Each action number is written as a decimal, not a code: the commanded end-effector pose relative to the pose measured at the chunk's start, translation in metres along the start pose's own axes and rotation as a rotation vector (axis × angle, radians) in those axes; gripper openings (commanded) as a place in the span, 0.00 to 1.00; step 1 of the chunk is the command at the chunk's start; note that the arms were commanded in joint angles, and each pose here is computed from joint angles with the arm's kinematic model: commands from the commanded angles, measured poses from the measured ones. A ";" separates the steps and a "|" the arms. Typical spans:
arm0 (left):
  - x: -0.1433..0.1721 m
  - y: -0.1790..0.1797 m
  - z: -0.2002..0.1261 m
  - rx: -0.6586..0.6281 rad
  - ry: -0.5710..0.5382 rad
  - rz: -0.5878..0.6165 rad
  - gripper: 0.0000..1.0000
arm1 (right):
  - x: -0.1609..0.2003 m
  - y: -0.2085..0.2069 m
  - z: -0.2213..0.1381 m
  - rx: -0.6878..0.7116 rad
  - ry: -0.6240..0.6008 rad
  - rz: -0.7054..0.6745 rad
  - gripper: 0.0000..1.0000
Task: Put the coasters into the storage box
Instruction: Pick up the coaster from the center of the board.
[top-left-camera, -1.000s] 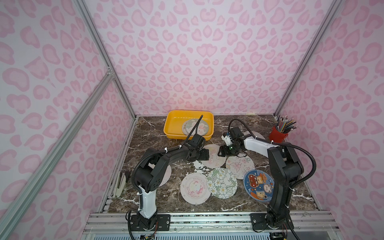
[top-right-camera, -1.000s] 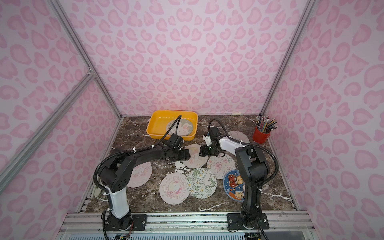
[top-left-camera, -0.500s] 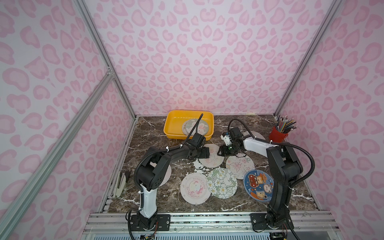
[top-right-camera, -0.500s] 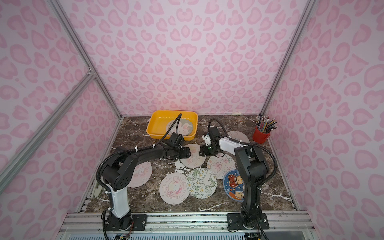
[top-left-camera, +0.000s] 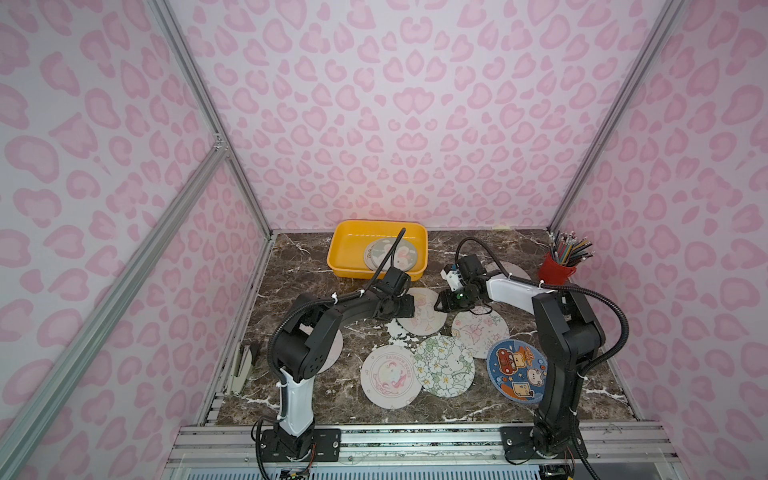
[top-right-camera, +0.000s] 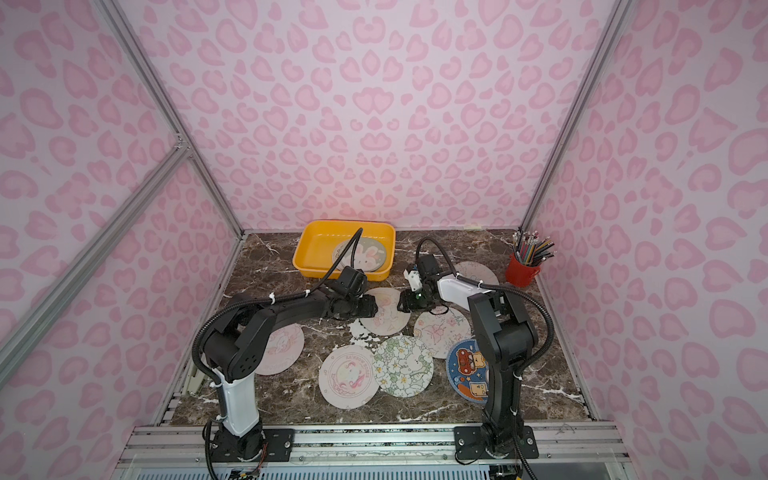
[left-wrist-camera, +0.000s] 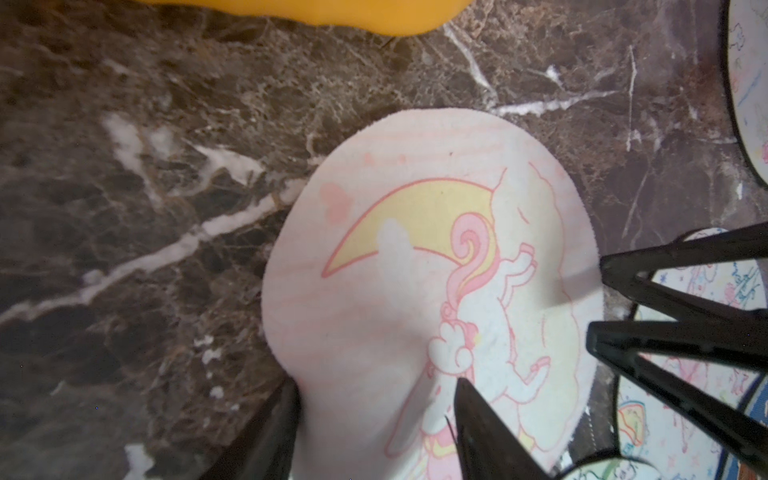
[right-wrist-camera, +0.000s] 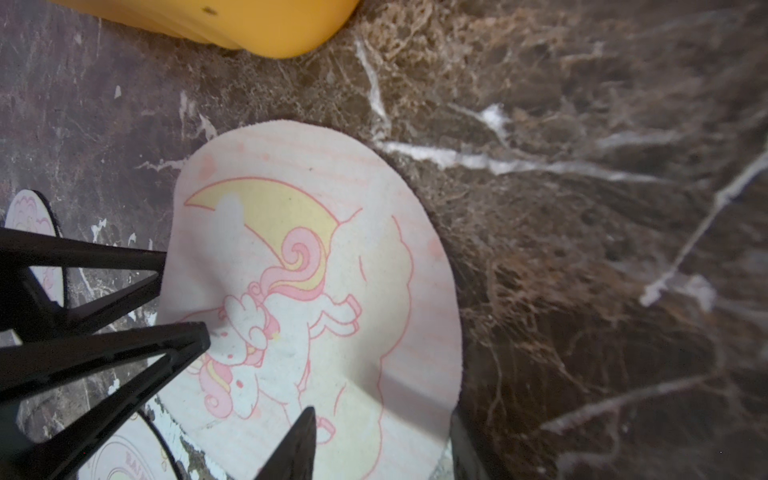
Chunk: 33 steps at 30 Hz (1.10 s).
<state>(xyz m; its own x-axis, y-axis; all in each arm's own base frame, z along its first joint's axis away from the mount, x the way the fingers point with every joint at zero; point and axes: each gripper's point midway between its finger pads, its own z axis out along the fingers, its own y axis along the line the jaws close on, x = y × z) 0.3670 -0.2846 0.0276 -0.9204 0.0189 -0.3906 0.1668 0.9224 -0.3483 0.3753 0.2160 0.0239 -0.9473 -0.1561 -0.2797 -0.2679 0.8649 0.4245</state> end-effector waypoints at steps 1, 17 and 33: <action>0.019 0.005 0.001 -0.010 0.072 -0.021 0.56 | 0.032 -0.011 0.009 0.039 0.114 0.054 0.53; 0.016 0.005 -0.009 -0.017 0.056 -0.018 0.17 | 0.028 -0.010 0.006 0.034 0.093 0.055 0.54; -0.009 -0.023 -0.081 0.028 -0.017 0.128 0.02 | 0.020 -0.011 -0.011 -0.021 0.029 0.083 0.70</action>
<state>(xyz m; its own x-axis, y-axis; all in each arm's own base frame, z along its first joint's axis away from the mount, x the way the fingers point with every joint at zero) 0.3457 -0.2759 0.0939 -0.8993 0.0803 -0.4298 0.2425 0.9096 -0.3375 0.3694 0.2068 0.0325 -0.9541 -0.1094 -0.2788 -0.2372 0.8442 0.4808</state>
